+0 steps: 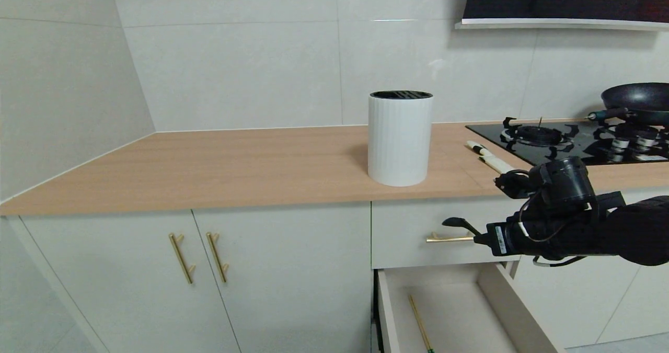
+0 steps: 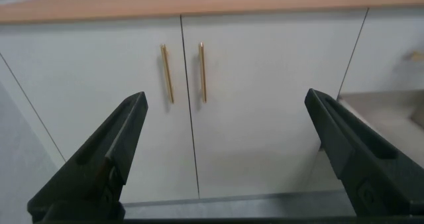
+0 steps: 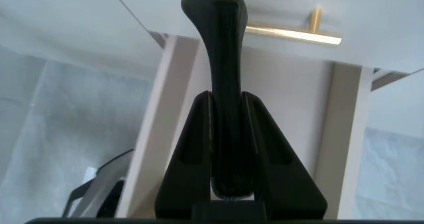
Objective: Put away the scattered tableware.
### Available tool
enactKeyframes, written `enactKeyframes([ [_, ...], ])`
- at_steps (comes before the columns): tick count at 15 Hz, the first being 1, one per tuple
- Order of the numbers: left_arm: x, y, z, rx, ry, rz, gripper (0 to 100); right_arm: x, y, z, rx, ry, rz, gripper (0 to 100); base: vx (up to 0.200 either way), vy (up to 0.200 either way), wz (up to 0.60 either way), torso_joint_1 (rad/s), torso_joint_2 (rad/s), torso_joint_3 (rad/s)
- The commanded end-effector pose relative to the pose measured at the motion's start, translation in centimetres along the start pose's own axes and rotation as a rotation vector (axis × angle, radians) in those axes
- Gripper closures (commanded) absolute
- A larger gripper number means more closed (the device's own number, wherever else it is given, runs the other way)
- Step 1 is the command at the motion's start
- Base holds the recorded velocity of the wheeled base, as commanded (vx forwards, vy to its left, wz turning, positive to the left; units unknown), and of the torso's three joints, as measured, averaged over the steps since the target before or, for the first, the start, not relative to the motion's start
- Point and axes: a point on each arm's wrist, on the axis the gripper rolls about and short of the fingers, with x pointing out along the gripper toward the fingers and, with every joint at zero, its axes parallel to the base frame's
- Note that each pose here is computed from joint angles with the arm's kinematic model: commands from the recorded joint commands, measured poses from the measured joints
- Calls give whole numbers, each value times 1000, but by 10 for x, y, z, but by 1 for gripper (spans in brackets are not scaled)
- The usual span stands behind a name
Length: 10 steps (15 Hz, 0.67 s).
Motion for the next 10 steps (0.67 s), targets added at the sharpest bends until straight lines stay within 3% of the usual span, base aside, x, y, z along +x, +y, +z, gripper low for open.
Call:
enactKeyframes([
  [1, 0, 0, 0, 0, 0, 1, 0, 6, -1, -2, 3, 18, -1, 100, 0, 0, 0, -173, 481, 290],
  [10, 0, 0, 0, 0, 0, -1, 0, 29, -5, -11, 7, 52, -8, 100, 0, 0, 0, -137, 447, 298],
])
